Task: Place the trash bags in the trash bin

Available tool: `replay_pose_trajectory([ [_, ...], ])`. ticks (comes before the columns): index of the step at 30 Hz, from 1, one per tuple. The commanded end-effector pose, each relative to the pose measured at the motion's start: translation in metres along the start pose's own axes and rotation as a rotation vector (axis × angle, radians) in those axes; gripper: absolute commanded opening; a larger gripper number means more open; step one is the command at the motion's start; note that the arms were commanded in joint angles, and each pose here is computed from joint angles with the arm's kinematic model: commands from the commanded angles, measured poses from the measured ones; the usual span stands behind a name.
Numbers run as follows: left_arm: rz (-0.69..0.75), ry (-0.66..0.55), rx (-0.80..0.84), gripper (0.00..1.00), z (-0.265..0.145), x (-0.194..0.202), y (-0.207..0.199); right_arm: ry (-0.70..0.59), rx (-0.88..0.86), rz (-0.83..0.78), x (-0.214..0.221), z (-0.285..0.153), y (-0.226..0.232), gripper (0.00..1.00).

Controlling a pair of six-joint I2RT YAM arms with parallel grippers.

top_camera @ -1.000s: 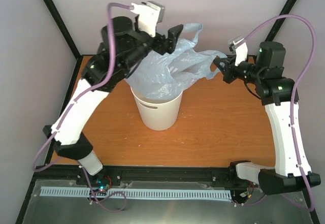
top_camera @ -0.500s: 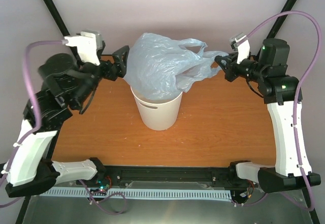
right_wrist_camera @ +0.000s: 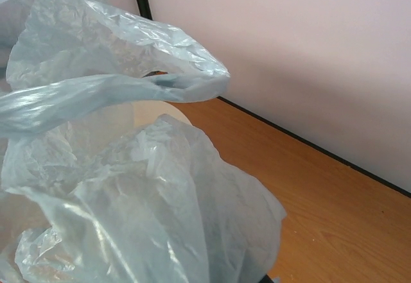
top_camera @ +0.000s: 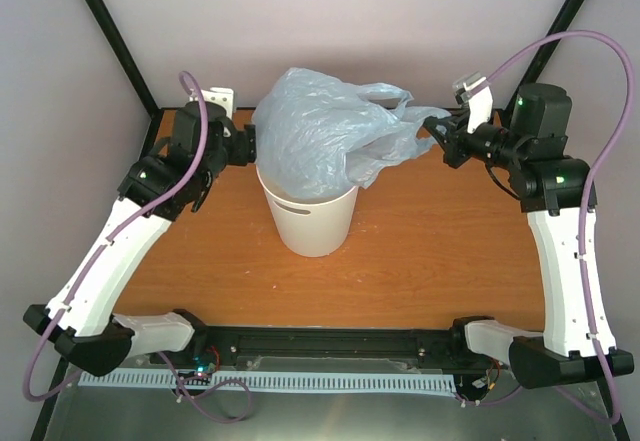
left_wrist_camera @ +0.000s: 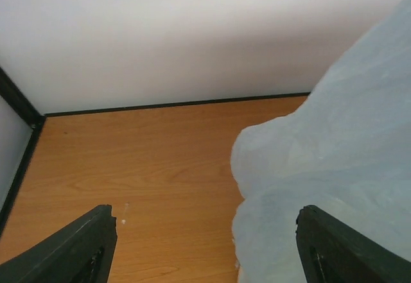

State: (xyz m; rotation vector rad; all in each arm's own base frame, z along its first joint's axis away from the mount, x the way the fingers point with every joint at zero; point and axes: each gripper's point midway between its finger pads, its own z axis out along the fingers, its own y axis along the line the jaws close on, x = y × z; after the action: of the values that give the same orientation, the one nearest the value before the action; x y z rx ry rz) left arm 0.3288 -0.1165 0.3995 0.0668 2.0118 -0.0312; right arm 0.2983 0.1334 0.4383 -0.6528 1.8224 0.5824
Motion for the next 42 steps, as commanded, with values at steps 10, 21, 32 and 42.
replay_pose_trajectory([
  [10,-0.022,0.056,0.434,0.66,0.017,0.023,-0.084,-0.033,-0.010,-0.010,-0.007,-0.006,0.004,0.03],
  [21,0.012,0.145,0.491,0.60,0.032,0.064,-0.102,-0.018,-0.039,0.024,-0.001,0.007,0.000,0.03],
  [32,0.074,0.105,0.207,0.79,0.008,0.026,-0.042,-0.003,-0.079,0.045,0.002,0.012,0.003,0.03],
  [42,0.068,0.090,0.057,0.84,0.007,0.018,-0.003,0.022,-0.081,0.056,0.005,0.011,0.004,0.03],
])
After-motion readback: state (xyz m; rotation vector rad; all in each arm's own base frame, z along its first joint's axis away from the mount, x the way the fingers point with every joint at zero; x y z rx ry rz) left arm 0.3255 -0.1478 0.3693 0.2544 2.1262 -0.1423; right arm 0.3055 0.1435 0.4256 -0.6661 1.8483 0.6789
